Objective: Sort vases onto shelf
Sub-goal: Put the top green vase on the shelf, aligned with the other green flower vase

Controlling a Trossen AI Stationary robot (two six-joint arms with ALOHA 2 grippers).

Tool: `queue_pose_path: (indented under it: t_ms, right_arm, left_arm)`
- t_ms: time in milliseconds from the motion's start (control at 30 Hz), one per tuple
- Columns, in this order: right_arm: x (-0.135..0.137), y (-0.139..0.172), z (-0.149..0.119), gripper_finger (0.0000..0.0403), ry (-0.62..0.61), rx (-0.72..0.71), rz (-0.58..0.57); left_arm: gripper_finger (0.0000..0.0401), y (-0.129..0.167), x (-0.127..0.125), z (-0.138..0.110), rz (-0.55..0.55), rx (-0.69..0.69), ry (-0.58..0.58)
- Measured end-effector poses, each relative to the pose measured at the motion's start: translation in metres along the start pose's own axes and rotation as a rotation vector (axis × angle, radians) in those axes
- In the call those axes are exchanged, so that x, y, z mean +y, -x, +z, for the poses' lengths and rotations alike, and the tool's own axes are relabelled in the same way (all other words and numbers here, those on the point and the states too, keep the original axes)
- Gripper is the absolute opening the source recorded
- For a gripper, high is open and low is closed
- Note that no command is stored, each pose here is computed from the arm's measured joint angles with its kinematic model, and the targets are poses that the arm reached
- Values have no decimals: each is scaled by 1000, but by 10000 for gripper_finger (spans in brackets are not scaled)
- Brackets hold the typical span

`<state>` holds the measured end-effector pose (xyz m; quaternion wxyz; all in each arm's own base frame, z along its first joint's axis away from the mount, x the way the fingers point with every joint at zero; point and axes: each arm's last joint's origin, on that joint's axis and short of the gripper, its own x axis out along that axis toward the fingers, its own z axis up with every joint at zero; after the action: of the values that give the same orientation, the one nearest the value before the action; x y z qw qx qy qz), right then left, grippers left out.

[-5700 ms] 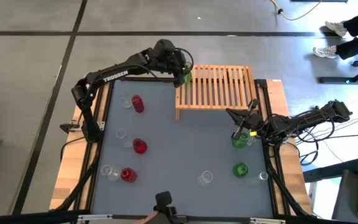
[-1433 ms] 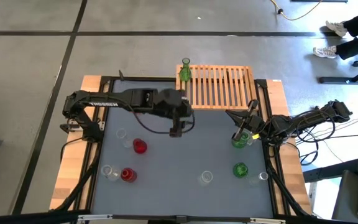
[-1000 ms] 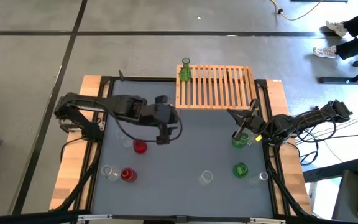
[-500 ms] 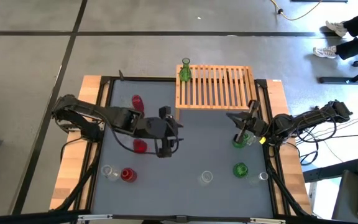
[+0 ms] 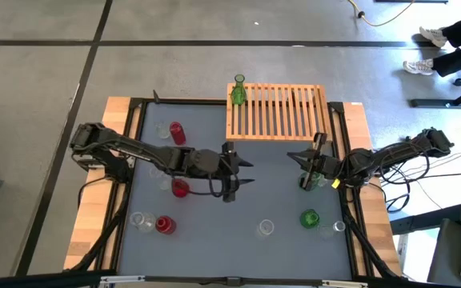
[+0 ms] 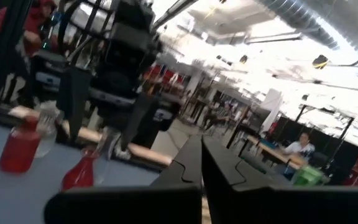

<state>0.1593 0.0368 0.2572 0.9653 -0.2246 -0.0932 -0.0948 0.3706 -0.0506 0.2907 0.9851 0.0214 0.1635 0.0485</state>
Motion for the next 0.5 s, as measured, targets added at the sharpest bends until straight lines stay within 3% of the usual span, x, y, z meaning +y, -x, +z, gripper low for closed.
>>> queue_pose_path:
  t_ms: [200, 333, 500]
  right_arm:
    - [15, -8, 2, 0, -39, 127, 107]
    - [21, -13, 18, 0, -56, 280, 144]
    - [18, -15, 48, 0, -173, 437, 157]
  left_arm:
    - [215, -24, -6, -13, 12, 30, -18]
    - [215, -29, -5, -15, 25, 32, -36]
    - [215, -27, -13, -16, 6, 37, -75]
